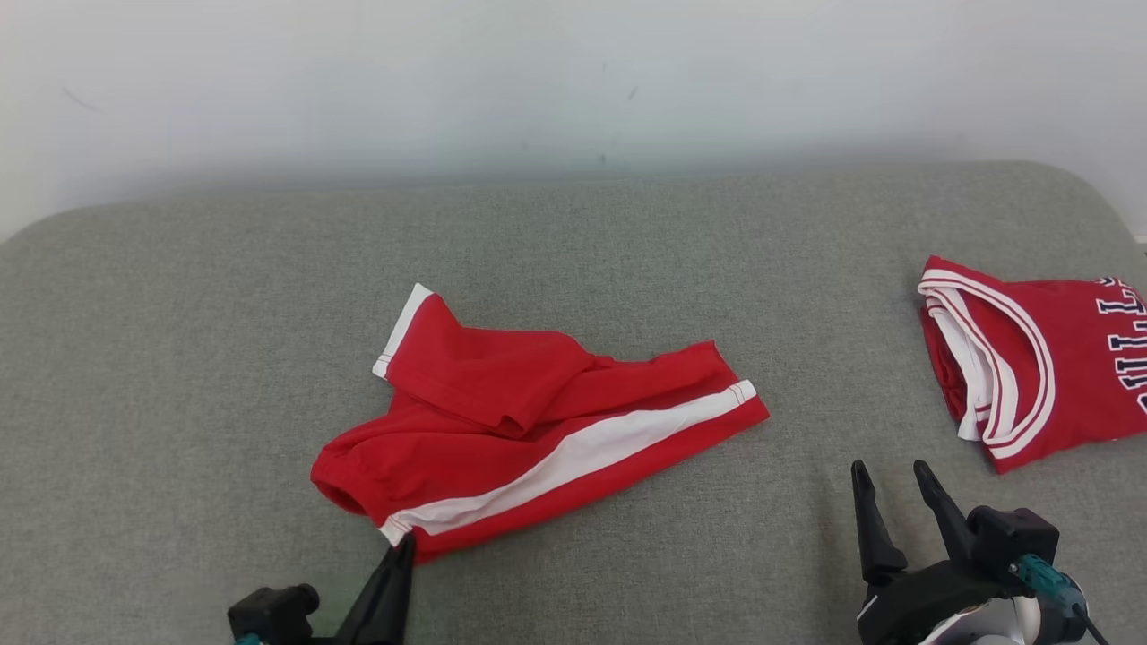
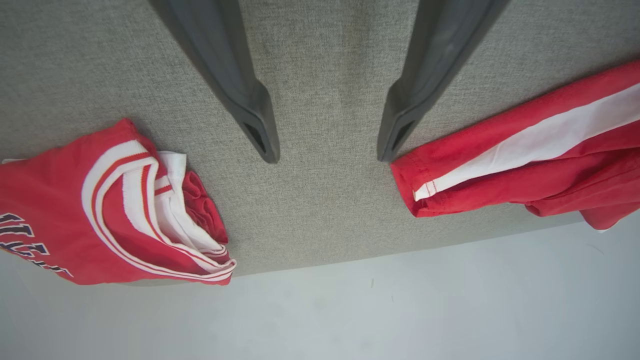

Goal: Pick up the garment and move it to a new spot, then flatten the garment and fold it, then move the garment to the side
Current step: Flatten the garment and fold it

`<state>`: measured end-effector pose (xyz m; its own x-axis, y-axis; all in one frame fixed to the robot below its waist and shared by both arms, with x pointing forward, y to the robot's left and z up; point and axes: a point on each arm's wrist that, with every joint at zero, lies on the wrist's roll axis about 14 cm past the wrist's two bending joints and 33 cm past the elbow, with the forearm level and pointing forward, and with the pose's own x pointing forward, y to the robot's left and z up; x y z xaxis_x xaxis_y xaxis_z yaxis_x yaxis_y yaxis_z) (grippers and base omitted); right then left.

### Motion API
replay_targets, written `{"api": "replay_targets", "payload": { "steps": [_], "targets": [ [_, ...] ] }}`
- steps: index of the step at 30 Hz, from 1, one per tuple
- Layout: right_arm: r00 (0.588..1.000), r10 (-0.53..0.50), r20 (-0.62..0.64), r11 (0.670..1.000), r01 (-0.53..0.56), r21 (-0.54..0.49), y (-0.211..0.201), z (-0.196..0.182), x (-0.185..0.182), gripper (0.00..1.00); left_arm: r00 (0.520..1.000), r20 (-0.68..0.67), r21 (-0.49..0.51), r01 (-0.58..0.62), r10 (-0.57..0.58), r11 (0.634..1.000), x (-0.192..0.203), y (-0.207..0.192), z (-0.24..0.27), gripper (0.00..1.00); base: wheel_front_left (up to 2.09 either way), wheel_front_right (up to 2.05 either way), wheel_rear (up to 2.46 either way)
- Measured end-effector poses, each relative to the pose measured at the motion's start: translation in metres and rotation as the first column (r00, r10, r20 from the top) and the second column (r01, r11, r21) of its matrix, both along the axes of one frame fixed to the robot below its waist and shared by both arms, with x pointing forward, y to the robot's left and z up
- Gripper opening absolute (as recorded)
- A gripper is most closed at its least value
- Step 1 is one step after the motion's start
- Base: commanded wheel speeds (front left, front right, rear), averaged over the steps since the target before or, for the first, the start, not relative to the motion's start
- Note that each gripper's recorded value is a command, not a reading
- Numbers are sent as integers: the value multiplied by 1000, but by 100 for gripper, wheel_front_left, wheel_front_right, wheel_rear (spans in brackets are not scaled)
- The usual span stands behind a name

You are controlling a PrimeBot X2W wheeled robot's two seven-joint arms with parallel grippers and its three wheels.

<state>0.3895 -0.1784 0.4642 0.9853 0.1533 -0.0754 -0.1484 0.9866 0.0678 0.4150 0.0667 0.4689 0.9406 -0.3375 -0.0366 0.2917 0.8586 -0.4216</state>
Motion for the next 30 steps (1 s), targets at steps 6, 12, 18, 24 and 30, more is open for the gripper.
{"api": "replay_targets", "payload": {
  "steps": [6, 12, 18, 24, 30],
  "targets": [
    [1000, 8, 8, 1000, -8, 14, 7, 3, 0, 100, 999, 38, 70, -18, 15, 997, 4, 25, 7, 0, 0, 0, 0],
    [1000, 21, 5, 999, -21, 26, 14, 1, 0, 100, 999, 17, 135, -46, 45, 990, 2, 60, -1, 0, 0, 0, 0],
    [999, 37, 7, 999, -37, 36, 23, 2, 1, 100, 999, 0, 177, -48, 49, 983, 1, 75, -6, 100, 0, 0, 0],
    [999, 45, 26, 998, -46, 38, 26, 8, -1, 100, 992, 18, 171, -126, 125, 977, 1, 86, -2, 100, 0, 0, 0],
    [997, 41, 68, 998, -44, 44, 27, 22, -4, 100, 975, 67, 212, -222, 213, 952, -9, 96, 5, 100, 0, 0, 0]
  ]
}}
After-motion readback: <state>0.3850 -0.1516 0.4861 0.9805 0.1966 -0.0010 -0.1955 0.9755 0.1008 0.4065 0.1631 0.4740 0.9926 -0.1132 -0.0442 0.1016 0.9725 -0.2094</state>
